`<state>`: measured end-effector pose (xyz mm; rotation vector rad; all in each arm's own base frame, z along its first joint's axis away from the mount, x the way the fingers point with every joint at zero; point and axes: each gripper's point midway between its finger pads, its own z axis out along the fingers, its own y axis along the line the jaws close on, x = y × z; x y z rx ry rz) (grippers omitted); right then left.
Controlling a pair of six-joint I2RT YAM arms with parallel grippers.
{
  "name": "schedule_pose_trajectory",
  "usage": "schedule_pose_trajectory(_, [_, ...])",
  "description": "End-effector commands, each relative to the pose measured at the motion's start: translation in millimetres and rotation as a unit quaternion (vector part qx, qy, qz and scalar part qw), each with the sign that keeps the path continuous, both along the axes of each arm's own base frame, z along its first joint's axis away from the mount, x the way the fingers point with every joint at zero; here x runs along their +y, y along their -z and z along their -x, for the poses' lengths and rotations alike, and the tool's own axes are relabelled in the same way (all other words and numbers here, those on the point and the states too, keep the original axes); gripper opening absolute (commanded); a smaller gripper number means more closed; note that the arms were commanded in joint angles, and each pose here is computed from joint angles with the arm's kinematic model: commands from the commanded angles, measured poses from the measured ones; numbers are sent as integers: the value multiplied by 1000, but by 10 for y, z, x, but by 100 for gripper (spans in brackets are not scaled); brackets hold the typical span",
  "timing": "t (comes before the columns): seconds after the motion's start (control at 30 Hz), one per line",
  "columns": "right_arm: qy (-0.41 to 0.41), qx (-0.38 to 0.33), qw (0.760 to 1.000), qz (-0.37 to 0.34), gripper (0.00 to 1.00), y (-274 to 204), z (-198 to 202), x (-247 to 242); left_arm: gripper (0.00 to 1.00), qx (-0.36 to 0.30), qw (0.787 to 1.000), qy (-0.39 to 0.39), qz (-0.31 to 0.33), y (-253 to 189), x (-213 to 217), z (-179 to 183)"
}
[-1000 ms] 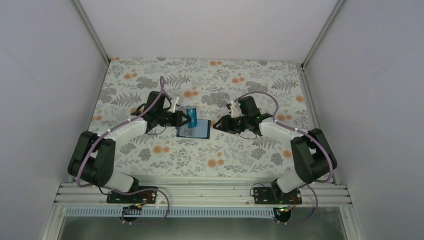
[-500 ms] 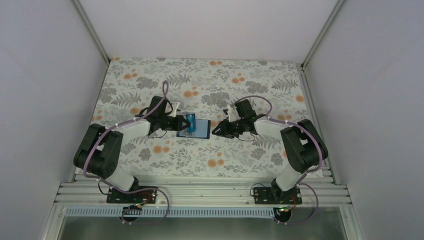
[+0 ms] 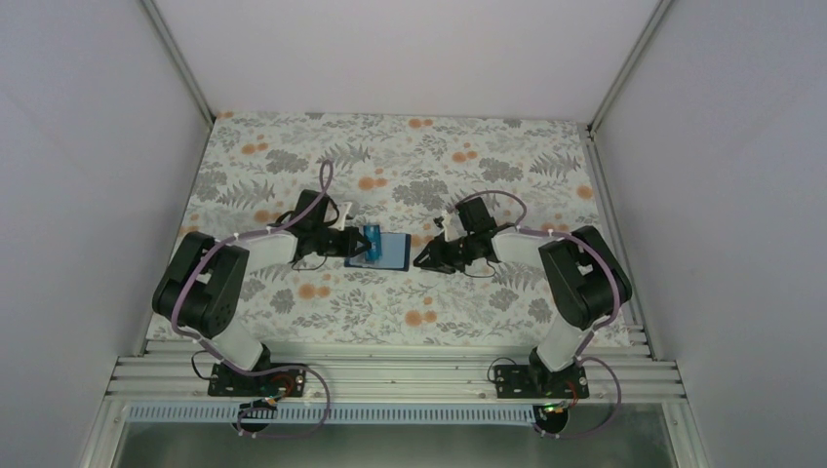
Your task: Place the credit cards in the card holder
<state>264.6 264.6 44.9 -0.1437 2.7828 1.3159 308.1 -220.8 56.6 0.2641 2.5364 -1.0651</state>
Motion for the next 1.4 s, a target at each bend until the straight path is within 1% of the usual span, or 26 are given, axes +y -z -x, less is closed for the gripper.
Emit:
schedule_pose_trajectory(0.0, [-7,-5,1000,-6,28,51,-9,5,2,-9,1000,7,7,6,-34,-48])
schedule_pose_trajectory(0.23, [-5,-1,1000,-8,28,80,-33,18,2,8,1000,2,6,75,-29,-22])
schedule_pose_trajectory(0.5, [-2,10,1000,-13,27,169,-72,60,2,33,999,1,29,143,-74,33])
schedule_pose_trajectory(0.73, [-1,16,1000,-13,23,257,-117,85,2,40,998,4,52,123,-125,54])
schedule_pose_trajectory(1.03, [-2,21,1000,-11,19,316,-109,85,2,49,997,7,62,134,-150,69])
schedule_pose_trajectory(1.37, [-3,25,1000,-11,18,331,-101,86,2,91,994,-10,64,263,-136,134])
